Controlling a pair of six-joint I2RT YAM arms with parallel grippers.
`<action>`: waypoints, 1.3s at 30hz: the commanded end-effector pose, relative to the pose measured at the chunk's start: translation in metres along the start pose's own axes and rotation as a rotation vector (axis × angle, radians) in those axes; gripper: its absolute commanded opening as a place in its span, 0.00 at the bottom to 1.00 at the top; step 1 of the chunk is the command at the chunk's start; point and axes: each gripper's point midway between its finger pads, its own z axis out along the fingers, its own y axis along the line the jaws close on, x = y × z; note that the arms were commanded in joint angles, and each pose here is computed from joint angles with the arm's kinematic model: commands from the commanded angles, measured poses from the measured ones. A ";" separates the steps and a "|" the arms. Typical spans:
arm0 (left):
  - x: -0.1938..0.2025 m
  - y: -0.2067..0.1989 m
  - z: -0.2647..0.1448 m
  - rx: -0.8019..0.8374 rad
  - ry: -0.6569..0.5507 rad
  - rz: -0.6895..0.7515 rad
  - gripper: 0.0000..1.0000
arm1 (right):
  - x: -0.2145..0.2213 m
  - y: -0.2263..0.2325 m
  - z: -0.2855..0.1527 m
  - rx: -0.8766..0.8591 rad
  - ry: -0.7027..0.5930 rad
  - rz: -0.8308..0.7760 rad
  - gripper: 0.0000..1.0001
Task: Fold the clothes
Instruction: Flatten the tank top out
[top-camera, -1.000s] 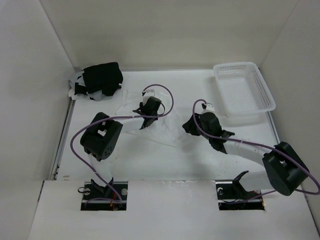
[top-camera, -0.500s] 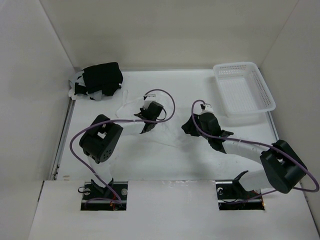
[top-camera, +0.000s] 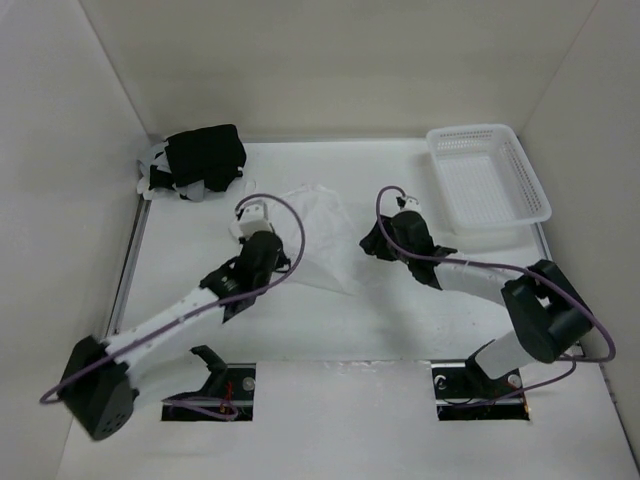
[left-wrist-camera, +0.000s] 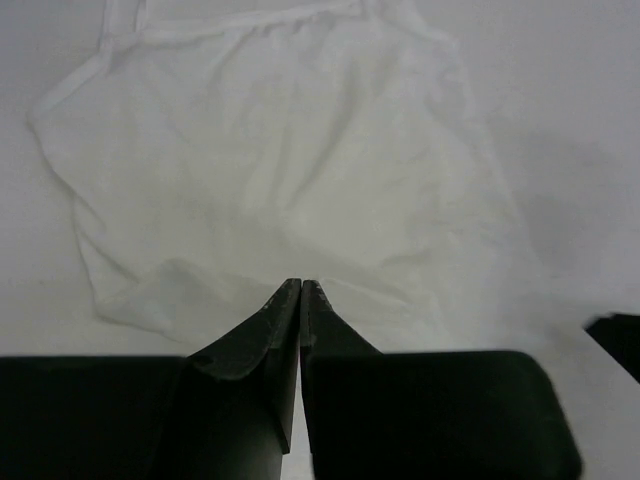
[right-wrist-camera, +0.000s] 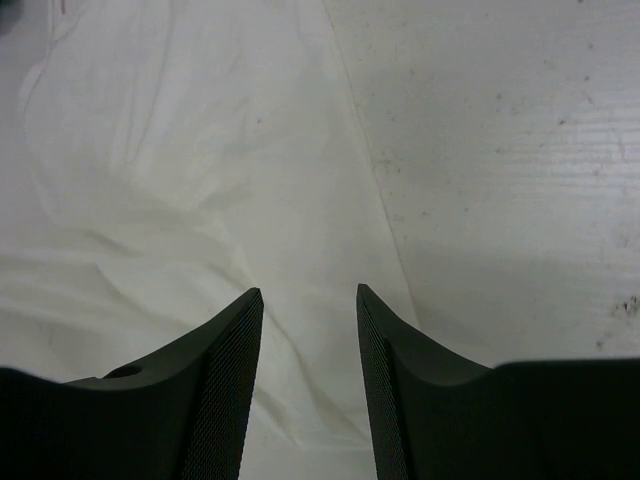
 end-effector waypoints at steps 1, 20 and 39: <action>0.050 0.031 -0.040 0.003 0.097 -0.116 0.04 | -0.049 0.011 0.023 0.000 -0.082 0.040 0.48; 0.078 0.054 -0.075 -0.028 0.097 -0.251 0.48 | -0.058 0.019 0.151 0.097 0.195 -0.098 0.45; 0.112 0.058 -0.015 -0.121 0.206 -0.303 0.24 | -0.054 0.015 0.148 0.018 0.323 -0.058 0.52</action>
